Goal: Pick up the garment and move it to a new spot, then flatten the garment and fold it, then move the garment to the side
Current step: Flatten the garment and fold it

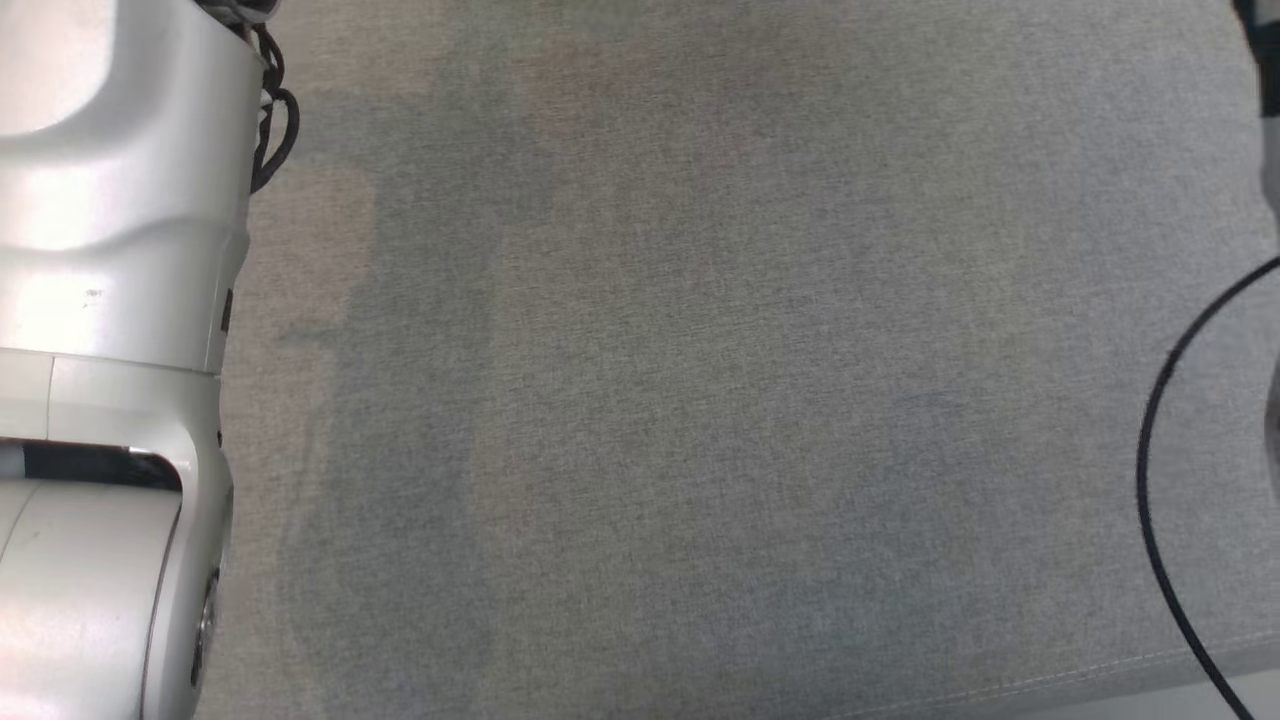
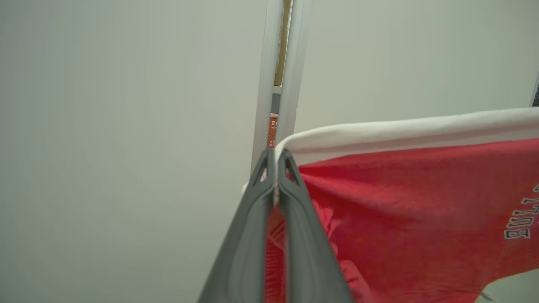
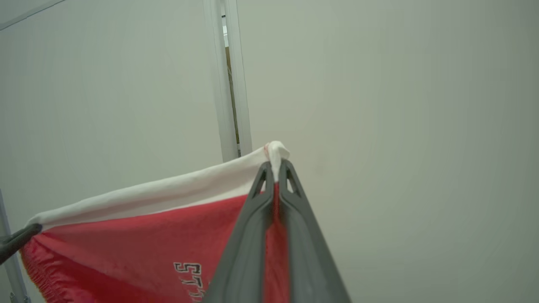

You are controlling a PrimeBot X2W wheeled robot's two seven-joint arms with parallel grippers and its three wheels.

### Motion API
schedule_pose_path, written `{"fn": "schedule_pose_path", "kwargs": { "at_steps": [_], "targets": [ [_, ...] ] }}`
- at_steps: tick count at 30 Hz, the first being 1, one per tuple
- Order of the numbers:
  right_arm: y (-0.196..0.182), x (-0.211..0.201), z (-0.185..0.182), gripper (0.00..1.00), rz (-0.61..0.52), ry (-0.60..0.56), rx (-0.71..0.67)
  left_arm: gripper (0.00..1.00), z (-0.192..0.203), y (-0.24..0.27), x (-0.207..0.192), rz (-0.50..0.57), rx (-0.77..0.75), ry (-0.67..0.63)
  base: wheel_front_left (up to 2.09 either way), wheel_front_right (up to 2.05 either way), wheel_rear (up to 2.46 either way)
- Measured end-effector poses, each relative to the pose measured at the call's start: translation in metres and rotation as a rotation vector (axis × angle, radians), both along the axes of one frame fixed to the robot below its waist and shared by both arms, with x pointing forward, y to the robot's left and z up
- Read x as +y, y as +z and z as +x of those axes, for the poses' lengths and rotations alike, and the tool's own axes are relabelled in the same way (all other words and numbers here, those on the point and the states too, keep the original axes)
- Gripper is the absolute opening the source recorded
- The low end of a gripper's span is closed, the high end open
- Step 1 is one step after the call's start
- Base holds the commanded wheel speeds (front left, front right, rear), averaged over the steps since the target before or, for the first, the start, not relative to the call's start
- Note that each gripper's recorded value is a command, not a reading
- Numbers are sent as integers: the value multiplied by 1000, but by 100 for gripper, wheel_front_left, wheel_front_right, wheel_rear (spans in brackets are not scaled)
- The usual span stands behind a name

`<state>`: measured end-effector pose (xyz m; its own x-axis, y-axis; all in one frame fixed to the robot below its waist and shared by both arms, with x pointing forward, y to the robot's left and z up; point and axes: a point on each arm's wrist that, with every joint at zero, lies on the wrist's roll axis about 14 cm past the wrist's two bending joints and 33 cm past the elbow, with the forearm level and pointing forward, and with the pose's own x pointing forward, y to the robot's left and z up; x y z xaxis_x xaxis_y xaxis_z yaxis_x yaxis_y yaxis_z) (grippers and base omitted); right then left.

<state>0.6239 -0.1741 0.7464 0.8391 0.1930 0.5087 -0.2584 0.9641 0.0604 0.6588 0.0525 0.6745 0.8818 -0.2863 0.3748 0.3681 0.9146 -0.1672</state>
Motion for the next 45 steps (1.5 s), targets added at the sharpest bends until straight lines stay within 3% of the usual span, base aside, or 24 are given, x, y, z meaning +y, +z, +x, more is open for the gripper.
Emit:
{"fn": "schedule_pose_path", "kwargs": {
  "at_steps": [5, 9, 14, 19, 27, 34, 45],
  "targets": [
    [-56, 18, 16, 0, 4, 19, 147, 0, 9, -51, 0, 12, 116, 46, 0, 0, 0],
    [-146, 34, 20, 0, 12, 41, 360, 0, 5, -137, 9, 44, 298, 88, 0, 0, 0],
    [-244, 53, 2, 0, 21, 83, 575, 0, -7, -213, 10, 53, 451, 92, 0, 0, 0],
    [-298, 52, -26, 0, 78, 98, 670, 0, -34, -264, 8, 66, 536, 49, 0, 0, 0],
    [-320, 42, -92, 0, 110, 113, 676, 0, -96, -277, 19, 43, 538, 14, 0, 0, 0],
    [-298, 28, -163, 0, 125, 89, 616, 0, -172, -262, 24, 36, 511, -2, 0, 0, 0],
    [-266, 12, -253, 0, 86, 53, 573, 0, -249, -223, 41, 49, 461, 50, 0, 0, 0]
  ]
}}
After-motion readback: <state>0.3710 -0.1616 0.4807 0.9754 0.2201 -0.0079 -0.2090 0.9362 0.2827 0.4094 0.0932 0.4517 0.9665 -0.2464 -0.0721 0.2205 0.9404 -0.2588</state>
